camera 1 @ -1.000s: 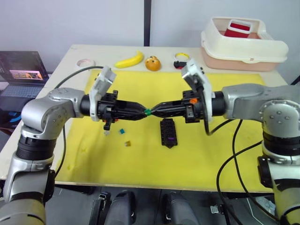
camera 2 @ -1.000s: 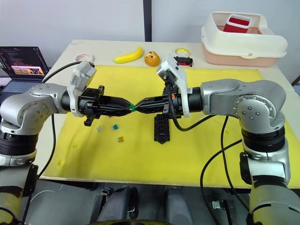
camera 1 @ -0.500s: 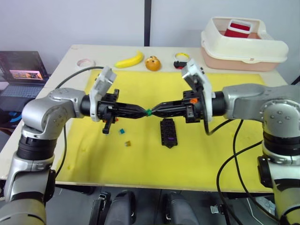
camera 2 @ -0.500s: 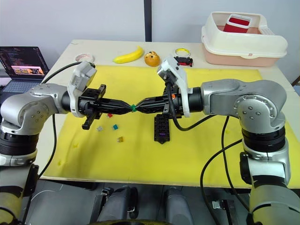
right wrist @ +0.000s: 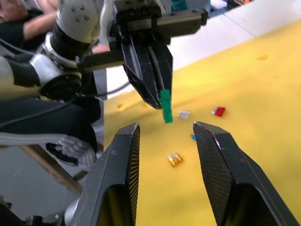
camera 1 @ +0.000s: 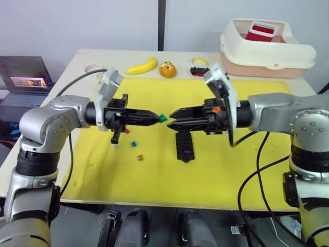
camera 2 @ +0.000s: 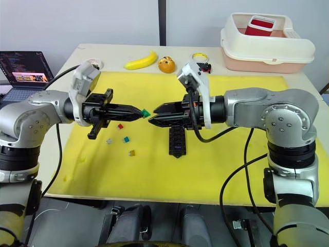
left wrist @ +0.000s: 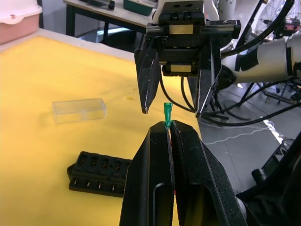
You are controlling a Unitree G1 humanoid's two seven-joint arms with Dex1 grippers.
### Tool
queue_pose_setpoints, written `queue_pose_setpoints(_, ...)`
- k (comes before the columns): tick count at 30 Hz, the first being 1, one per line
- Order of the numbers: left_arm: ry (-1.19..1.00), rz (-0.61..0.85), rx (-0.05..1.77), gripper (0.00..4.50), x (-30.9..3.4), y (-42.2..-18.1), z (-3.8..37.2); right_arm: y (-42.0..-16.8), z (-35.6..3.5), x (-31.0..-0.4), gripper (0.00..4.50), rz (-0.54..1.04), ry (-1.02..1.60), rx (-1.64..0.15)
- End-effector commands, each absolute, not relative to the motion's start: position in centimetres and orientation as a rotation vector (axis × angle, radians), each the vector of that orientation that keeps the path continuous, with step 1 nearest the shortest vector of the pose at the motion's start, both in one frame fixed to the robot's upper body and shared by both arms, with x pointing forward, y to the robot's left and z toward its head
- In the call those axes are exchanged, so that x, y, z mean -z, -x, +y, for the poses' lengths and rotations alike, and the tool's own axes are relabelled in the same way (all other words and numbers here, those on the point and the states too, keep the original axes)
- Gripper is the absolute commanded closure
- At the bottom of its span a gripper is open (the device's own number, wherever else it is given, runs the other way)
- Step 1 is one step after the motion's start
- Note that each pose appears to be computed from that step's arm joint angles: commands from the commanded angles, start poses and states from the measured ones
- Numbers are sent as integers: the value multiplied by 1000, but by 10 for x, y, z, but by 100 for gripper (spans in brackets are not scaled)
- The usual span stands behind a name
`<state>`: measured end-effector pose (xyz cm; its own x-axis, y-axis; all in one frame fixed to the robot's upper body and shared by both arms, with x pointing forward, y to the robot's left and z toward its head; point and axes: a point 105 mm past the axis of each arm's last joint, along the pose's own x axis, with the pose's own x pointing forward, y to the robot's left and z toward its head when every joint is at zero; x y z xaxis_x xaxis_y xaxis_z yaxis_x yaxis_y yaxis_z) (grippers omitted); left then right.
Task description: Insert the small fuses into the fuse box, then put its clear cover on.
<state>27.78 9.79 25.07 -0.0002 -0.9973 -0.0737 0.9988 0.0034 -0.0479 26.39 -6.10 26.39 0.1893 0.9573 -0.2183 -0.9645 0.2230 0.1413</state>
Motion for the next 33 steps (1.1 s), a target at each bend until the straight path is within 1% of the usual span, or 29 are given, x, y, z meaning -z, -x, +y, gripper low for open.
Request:
queue_pose_setpoints(1,-26,53,1580,450,-260,-274,97,-261,-61,-273,257,242,4,-1362)
queue_pose_setpoints(31,-8,42,1576,450,-259,-273,93,-257,-53,-273,257,247,-25,-1372)
queue_pose_setpoints(32,-8,43,1575,450,-259,-273,93,-257,-53,-273,309,247,-25,-1371)
queue_pose_setpoints(33,-9,44,1575,450,-259,-273,93,-258,-53,-273,331,247,-25,-1371)
